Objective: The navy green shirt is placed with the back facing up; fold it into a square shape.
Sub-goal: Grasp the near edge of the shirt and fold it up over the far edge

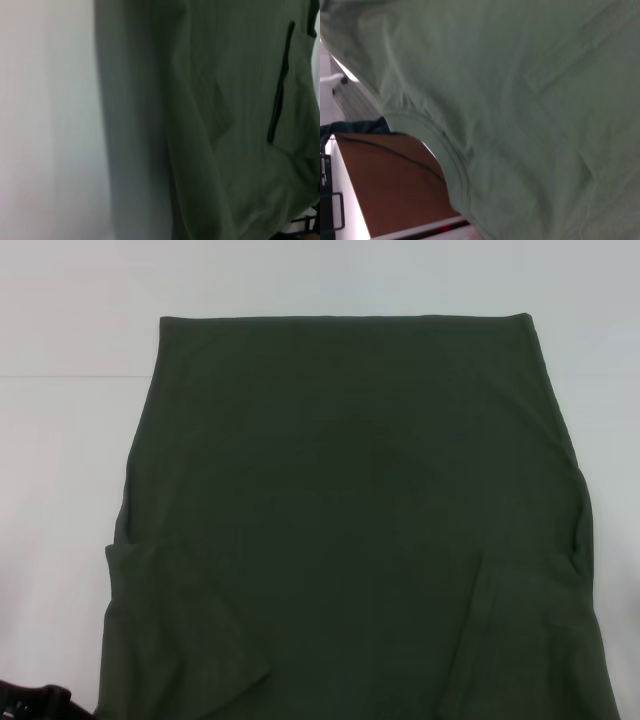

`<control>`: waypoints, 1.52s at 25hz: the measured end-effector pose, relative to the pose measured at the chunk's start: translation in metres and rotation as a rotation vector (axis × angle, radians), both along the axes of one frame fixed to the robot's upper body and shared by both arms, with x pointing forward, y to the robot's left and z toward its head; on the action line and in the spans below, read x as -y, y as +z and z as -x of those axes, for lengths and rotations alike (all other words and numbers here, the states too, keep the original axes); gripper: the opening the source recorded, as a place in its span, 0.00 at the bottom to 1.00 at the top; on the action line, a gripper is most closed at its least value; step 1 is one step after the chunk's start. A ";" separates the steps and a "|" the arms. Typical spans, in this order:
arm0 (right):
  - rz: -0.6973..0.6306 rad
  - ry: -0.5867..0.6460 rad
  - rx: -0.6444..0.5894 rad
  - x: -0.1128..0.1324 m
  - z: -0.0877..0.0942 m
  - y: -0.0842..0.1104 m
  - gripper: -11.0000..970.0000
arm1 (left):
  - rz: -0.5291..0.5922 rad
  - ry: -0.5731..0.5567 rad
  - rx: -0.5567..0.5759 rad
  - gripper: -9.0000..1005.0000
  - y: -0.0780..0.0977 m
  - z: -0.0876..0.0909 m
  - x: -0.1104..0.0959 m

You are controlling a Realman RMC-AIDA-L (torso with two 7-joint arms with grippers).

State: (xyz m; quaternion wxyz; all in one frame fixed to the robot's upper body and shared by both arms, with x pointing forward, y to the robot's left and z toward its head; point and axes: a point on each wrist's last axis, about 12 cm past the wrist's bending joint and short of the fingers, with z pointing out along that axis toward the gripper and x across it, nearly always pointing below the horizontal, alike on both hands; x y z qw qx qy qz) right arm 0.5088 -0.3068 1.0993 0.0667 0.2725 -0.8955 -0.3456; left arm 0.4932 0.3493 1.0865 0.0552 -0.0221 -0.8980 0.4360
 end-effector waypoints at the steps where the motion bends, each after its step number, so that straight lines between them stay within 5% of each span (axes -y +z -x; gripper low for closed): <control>1: -0.011 -0.008 0.009 0.000 -0.001 0.001 0.07 | 0.006 0.009 0.009 0.05 0.000 -0.001 0.000; 17: -0.421 -0.446 0.328 0.043 -0.018 0.037 0.08 | 0.169 0.363 0.358 0.05 0.024 -0.042 -0.014; 18: -0.430 -0.478 0.356 0.046 -0.019 0.036 0.08 | 0.204 0.448 0.453 0.05 0.027 -0.054 -0.012; 25: -0.484 -0.668 0.511 0.052 -0.028 0.013 0.08 | 0.215 0.596 0.554 0.05 0.018 -0.064 -0.010; 38: -0.373 -0.794 0.688 0.038 -0.059 -0.009 0.08 | 0.105 0.653 0.666 0.05 -0.001 -0.086 0.017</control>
